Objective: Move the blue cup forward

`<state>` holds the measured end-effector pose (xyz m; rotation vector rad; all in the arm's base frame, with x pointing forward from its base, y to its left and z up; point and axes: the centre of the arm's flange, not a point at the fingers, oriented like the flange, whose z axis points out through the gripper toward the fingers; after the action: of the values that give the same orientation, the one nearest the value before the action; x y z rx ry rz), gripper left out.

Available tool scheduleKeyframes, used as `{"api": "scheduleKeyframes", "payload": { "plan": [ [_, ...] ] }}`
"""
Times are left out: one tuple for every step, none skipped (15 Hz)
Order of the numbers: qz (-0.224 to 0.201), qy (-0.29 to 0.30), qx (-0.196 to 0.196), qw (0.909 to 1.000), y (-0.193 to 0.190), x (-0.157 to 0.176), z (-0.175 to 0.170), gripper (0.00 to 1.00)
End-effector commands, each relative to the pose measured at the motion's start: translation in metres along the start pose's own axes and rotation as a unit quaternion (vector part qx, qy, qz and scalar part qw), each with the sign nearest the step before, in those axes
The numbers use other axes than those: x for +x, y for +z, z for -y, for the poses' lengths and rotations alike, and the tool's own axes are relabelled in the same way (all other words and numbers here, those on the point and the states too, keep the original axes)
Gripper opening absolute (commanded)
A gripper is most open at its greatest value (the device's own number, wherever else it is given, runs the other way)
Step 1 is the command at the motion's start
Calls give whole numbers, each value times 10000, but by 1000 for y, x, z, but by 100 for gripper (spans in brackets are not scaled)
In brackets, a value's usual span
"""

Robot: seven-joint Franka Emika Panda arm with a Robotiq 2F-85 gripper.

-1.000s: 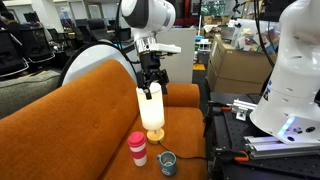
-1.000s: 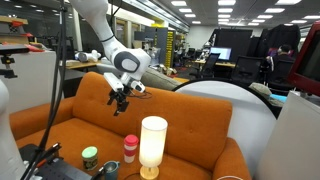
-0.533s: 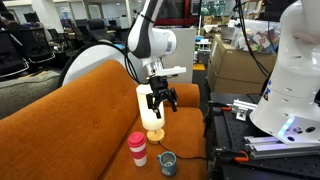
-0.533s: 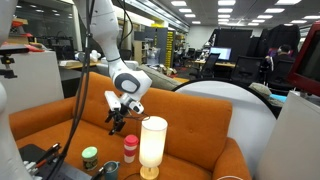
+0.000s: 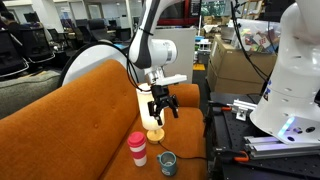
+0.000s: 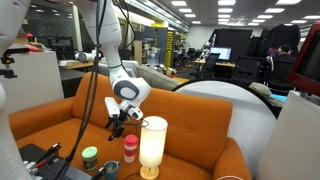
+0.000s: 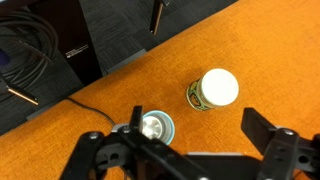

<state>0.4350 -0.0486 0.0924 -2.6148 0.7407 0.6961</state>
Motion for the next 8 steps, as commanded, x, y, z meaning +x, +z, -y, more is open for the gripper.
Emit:
{"api": "scheduleKeyframes", "payload": {
  "plan": [
    [0,0,0,10000,0,0,0,100],
    [0,1,0,10000,0,0,0,100],
    [135,-87,69,9998,2,5,1,100],
    [209,-140,79,9997,6,8,1,100],
    [331,-242,53,9991,10,12,3,100],
    [444,-347,55,9984,14,14,5,100],
    [517,-418,47,9978,18,17,6,100],
    [583,-429,82,9973,25,21,7,100]
  ]
}}
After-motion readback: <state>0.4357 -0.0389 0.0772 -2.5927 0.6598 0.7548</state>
